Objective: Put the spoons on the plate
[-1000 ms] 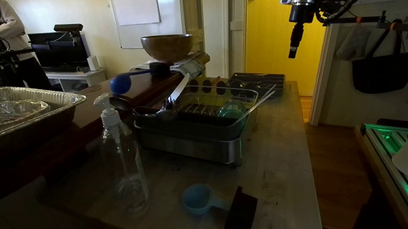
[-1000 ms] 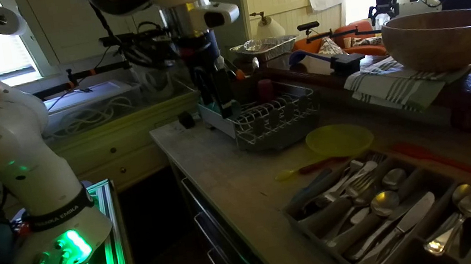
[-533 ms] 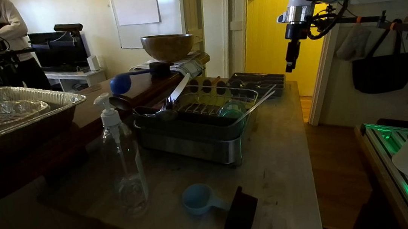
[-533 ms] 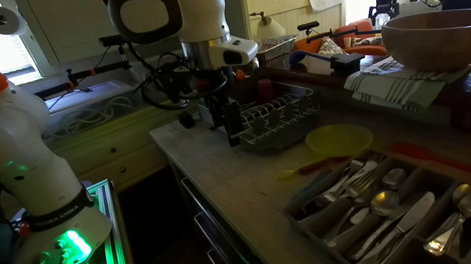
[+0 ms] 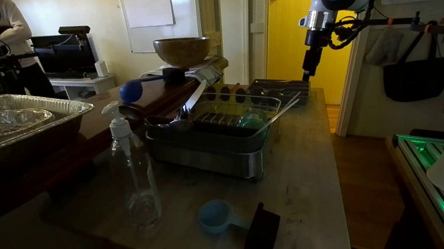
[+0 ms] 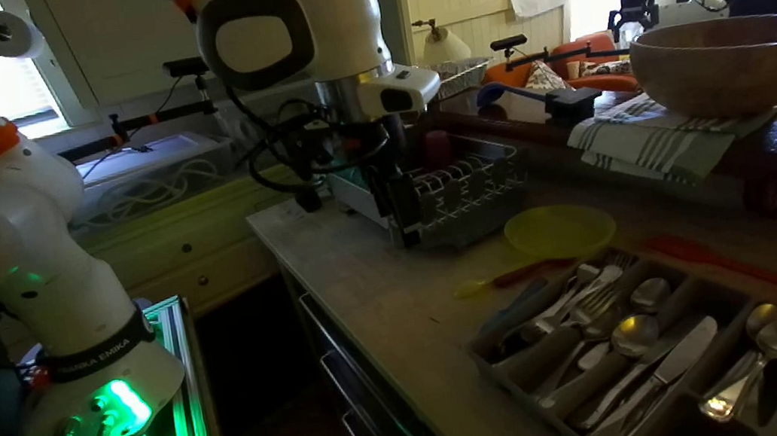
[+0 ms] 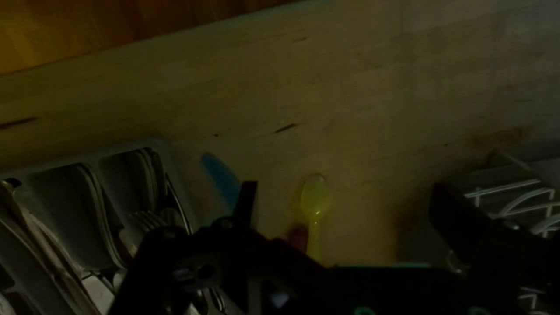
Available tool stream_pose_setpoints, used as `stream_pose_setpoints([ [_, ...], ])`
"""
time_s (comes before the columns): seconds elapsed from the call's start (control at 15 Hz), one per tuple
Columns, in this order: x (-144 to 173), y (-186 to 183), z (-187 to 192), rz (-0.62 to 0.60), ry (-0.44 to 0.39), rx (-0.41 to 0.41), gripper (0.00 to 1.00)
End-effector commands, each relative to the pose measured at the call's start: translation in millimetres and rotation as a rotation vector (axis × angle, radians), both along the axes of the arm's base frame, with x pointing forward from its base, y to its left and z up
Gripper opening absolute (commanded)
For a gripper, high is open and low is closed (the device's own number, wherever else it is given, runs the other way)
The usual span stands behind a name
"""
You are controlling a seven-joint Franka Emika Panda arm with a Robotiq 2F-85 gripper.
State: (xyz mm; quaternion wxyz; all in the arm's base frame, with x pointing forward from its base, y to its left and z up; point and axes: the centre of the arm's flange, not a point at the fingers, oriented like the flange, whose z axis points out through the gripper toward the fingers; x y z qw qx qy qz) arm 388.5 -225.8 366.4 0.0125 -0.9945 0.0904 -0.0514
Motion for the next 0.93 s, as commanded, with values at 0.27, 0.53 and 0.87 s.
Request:
stream_pose_setpoints([
  [0.27,42.2,-15.8,-99.4,-0.086,-0.021,-0.007,1.0],
  [0.53,58.2,-11.8,-124.6,-0.098,-0.081,0.03,1.0],
  [0.87,78.1,-9.3,-142.8,-0.075,-0.172,0.027,1.0],
])
